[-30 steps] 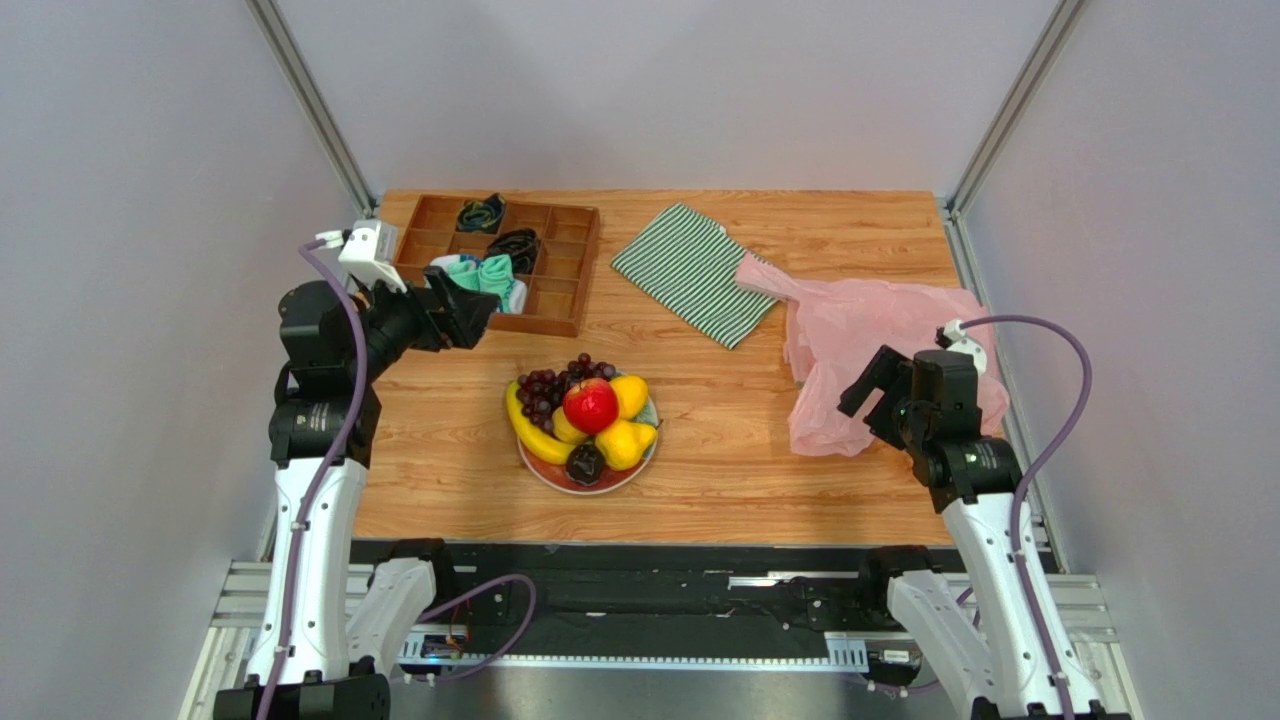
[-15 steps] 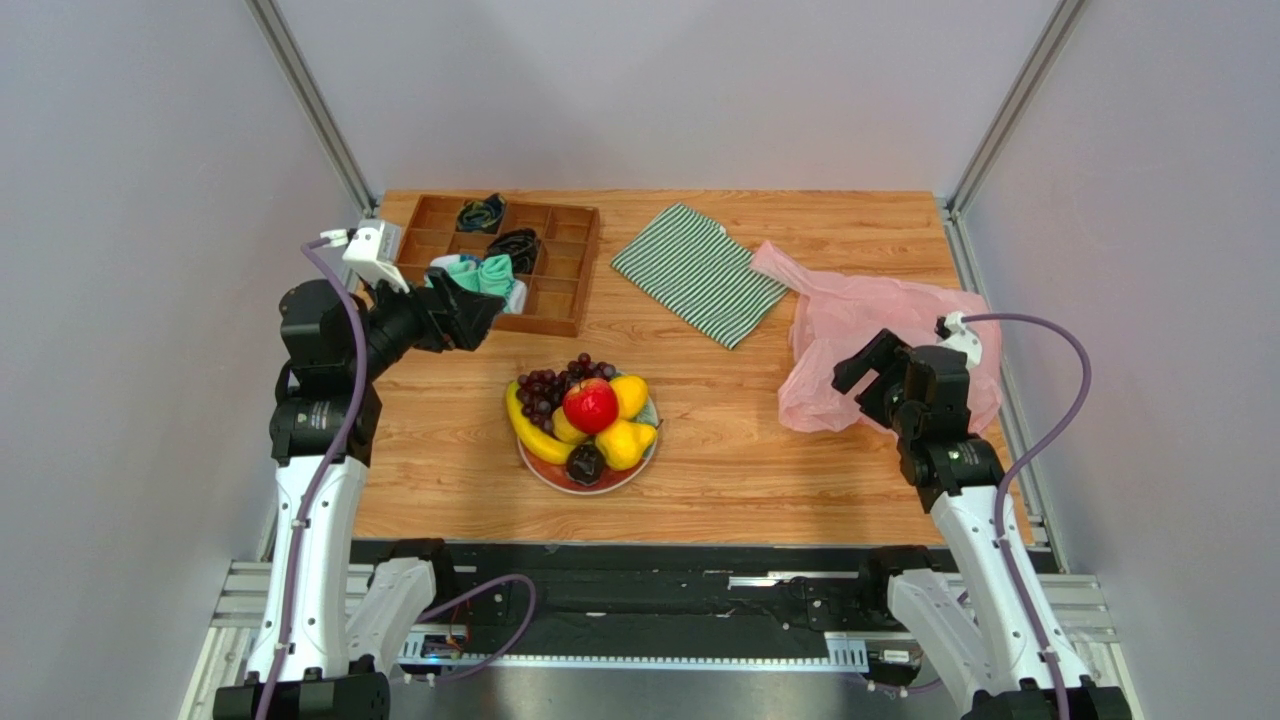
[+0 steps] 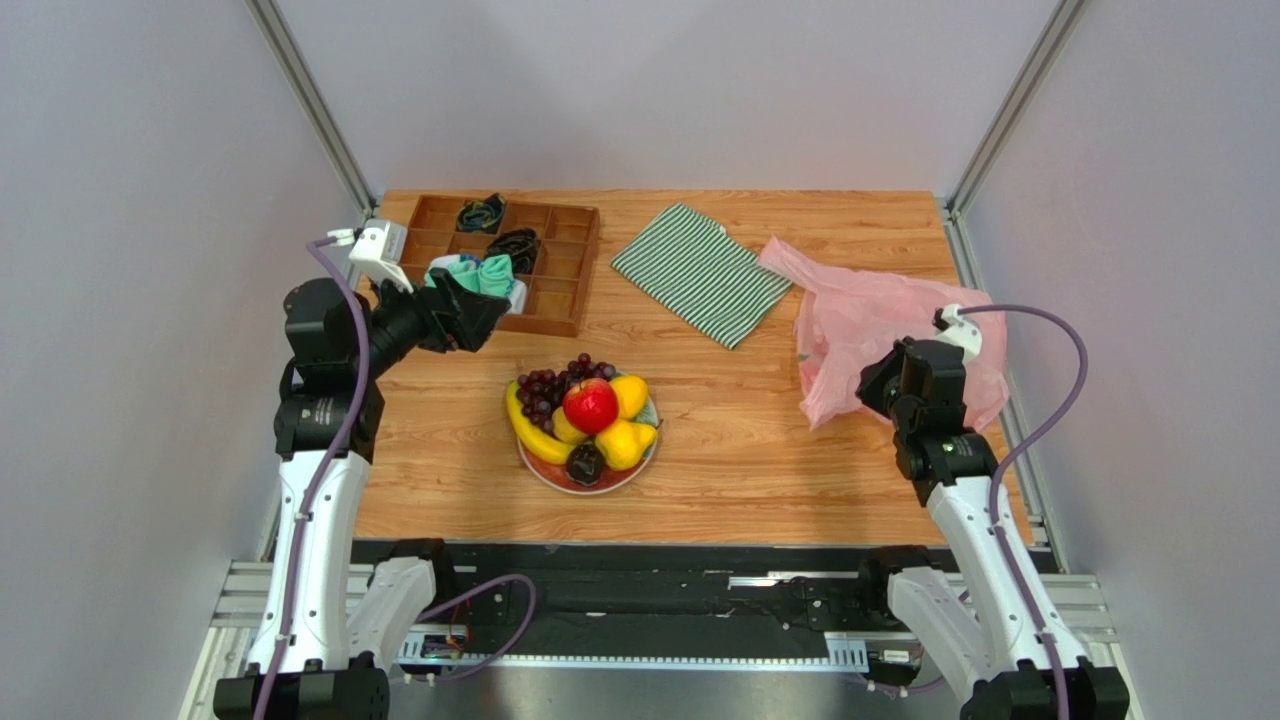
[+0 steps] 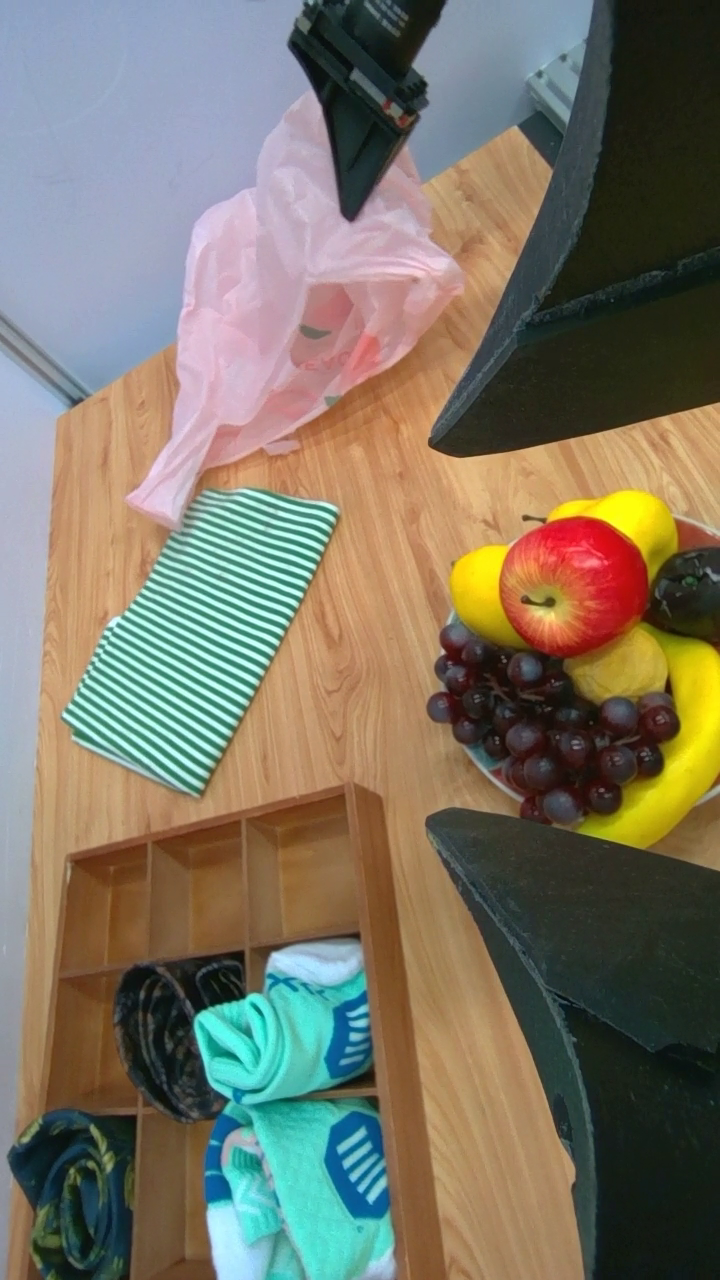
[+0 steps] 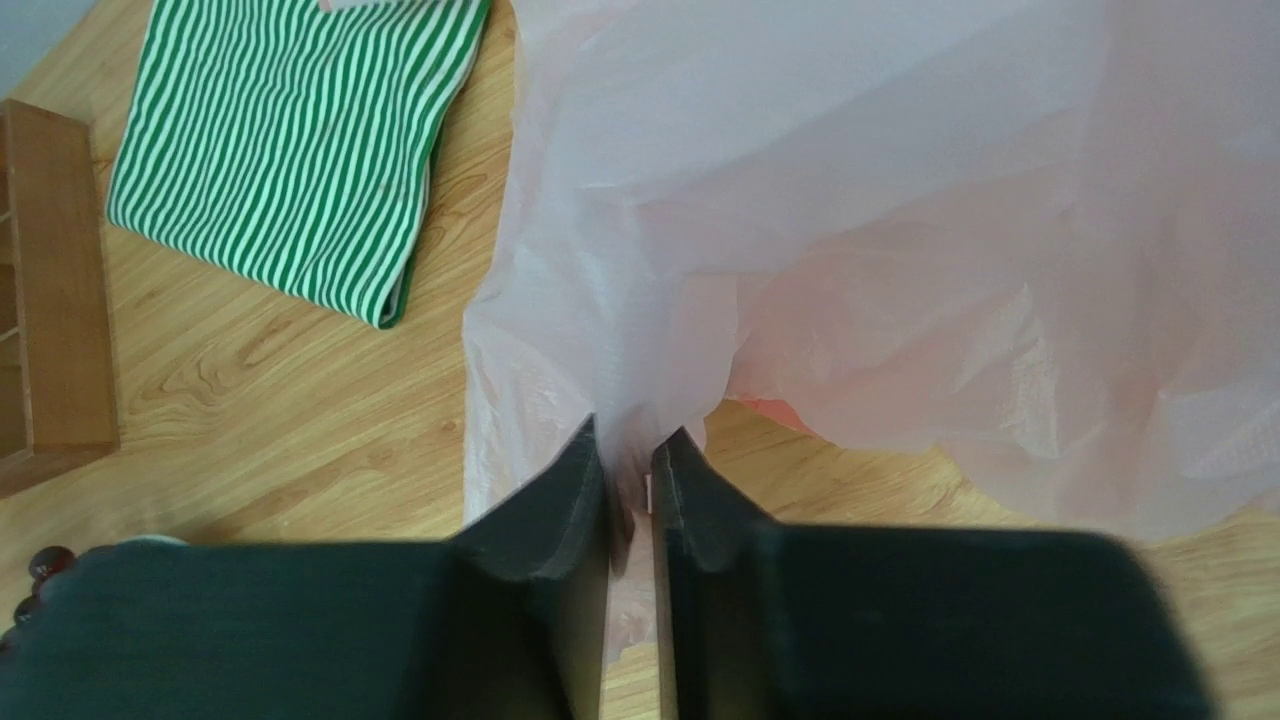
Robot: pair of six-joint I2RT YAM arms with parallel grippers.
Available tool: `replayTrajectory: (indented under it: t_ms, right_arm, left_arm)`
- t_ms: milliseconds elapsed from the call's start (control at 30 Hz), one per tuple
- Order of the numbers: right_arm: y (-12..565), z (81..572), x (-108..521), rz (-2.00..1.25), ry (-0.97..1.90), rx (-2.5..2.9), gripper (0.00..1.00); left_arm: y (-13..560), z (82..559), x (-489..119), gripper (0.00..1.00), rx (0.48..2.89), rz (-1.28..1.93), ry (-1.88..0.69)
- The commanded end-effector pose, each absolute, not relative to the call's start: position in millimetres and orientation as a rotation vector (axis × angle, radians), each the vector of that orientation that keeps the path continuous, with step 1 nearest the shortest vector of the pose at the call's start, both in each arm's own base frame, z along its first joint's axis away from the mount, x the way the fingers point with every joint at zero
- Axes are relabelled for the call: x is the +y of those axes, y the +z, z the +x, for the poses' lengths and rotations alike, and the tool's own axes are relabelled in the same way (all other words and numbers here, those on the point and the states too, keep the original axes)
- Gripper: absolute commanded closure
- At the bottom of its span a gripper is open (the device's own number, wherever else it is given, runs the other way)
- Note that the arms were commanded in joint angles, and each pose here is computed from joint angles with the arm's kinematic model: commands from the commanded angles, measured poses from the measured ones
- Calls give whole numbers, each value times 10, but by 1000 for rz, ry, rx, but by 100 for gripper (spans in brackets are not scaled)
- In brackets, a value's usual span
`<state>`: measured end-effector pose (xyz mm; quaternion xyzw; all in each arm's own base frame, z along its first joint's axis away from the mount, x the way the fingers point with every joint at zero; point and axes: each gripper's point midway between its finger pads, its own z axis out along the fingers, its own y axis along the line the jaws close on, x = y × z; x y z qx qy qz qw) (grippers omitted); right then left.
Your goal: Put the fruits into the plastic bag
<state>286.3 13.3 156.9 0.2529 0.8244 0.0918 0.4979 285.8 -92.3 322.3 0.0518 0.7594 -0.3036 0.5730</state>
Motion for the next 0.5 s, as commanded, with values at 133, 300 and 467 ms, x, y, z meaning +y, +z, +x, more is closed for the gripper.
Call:
replayTrajectory:
  t_ms: [133, 300, 467]
  right_arm:
    - [2965, 2823, 247, 359, 308, 1697, 100]
    - [3517, 2636, 596, 136, 461, 1659, 100]
    - [3785, 2400, 1097, -112, 723, 1658, 100]
  left_arm:
    - [3350, 2843, -1035, 4, 1718, 197, -763]
    - [3376, 2785, -1196, 5, 1700, 278, -825]
    - [3409, 2617, -1571, 4, 1655, 452, -956]
